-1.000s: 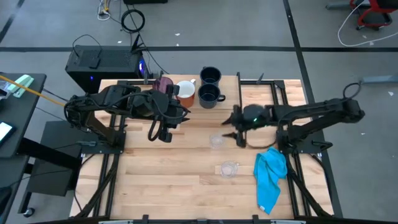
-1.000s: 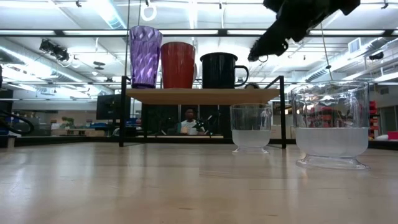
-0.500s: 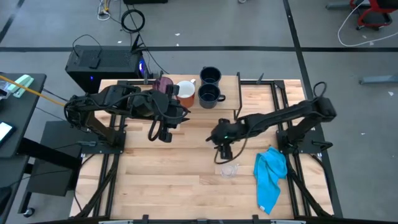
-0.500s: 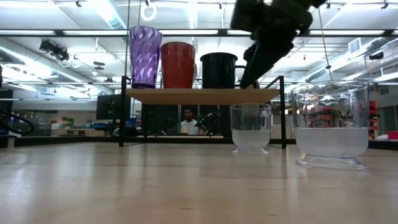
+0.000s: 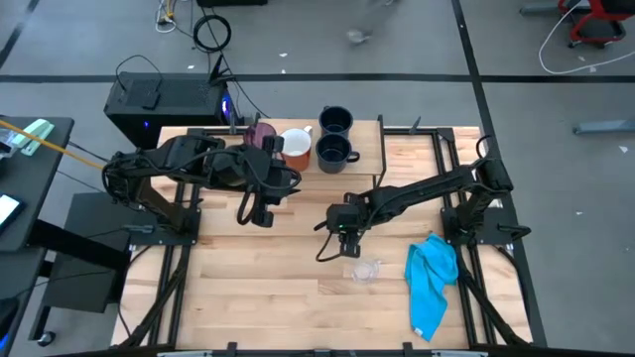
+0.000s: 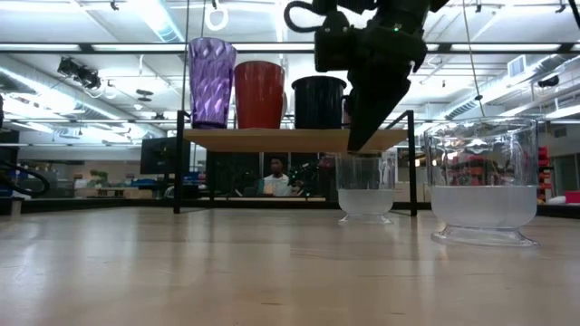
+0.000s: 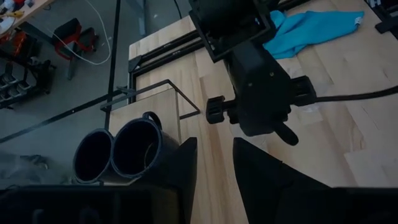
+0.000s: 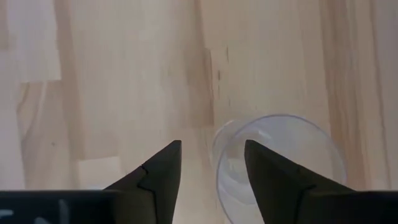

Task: Stack small to large cups/mugs on shelf
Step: Put the top transparent mug on the shelf

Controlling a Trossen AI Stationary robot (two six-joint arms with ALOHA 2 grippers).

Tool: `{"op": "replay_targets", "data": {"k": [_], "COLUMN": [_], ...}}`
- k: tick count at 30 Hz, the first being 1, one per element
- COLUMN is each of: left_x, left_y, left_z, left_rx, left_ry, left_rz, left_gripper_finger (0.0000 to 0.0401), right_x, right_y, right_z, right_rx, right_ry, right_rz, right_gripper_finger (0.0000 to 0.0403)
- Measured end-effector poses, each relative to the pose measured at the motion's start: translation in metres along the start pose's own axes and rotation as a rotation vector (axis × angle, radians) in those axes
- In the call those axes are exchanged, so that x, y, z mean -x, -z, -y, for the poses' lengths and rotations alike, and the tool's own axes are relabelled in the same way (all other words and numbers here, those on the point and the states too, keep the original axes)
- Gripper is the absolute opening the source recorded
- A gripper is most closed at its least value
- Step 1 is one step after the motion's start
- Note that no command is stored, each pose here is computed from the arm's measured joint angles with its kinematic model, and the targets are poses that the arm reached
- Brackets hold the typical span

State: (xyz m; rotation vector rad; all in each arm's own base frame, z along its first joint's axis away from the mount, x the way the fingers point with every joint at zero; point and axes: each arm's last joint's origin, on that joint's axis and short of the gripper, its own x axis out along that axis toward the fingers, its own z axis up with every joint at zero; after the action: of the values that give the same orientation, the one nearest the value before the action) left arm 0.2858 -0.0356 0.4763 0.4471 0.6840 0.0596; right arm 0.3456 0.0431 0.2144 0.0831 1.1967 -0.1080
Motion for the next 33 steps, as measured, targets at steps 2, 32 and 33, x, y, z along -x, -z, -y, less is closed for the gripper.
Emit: {"op": "replay_targets", "data": {"k": [2, 32, 33], "left_x": [0.0, 0.0, 0.0], "left_y": [0.0, 0.002, 0.002], "left_z": [0.0, 0.0, 0.001], "left_rx": [0.0, 0.011, 0.011], "left_ry": [0.0, 0.005, 0.005], "left_rz": [0.0, -0.019, -0.019], "left_gripper_finger": [0.0112, 0.0113, 0.0112], "right_x": [-0.001, 0.0, 0.004], "right_y": [0.0, 0.002, 0.002], "right_z": [0.0, 0.012, 0.013], "right_rx": [-0.012, 0.063, 0.077], "right_ry": [0.012, 0.017, 0.016], "right_rz": [-0.002, -0.036, -0.027], "right_gripper_finger": [0.0177, 0.0011, 0.0008]}}
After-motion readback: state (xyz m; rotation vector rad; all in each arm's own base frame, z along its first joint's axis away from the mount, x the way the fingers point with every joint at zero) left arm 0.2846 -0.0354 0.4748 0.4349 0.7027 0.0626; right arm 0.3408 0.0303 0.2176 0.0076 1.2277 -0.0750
